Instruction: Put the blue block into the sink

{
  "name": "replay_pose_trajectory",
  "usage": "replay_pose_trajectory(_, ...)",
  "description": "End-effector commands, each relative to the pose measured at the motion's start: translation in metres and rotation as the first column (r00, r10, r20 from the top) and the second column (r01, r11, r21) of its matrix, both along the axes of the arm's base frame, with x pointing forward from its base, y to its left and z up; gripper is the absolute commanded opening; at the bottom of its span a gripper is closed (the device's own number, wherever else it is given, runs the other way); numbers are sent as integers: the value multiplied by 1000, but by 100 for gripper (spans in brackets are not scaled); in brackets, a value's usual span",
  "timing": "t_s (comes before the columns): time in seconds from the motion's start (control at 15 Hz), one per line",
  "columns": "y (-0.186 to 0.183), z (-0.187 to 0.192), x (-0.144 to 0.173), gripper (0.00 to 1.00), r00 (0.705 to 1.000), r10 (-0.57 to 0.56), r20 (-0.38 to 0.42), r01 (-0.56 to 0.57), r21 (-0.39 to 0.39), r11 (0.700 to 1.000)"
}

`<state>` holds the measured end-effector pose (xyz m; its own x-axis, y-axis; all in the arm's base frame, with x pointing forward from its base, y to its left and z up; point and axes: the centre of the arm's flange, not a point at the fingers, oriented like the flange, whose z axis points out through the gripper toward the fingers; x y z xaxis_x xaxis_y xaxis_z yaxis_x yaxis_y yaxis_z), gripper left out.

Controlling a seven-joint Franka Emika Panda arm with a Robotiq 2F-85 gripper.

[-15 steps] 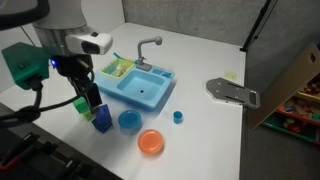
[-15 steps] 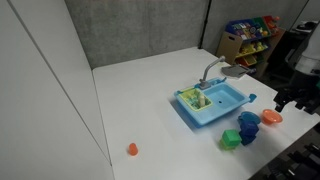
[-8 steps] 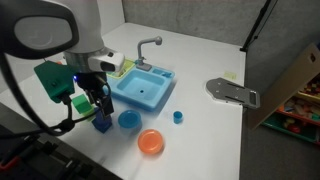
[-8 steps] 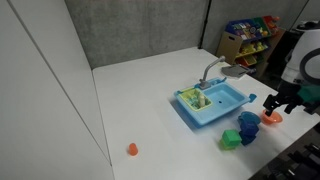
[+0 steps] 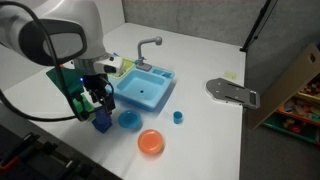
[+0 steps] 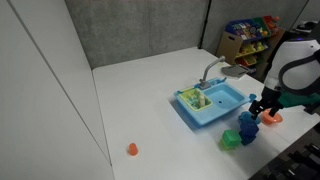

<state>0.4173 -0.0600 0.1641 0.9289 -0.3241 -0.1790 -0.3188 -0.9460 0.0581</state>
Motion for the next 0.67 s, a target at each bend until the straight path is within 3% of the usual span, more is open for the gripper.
replay_pose_trajectory(0.0, 21, -14, 9, 100, 1000, 14, 9, -14, -14, 1000)
replay_pose_trajectory(0.6, 37, -46, 9, 100, 1000, 30, 1, -30, -35, 999)
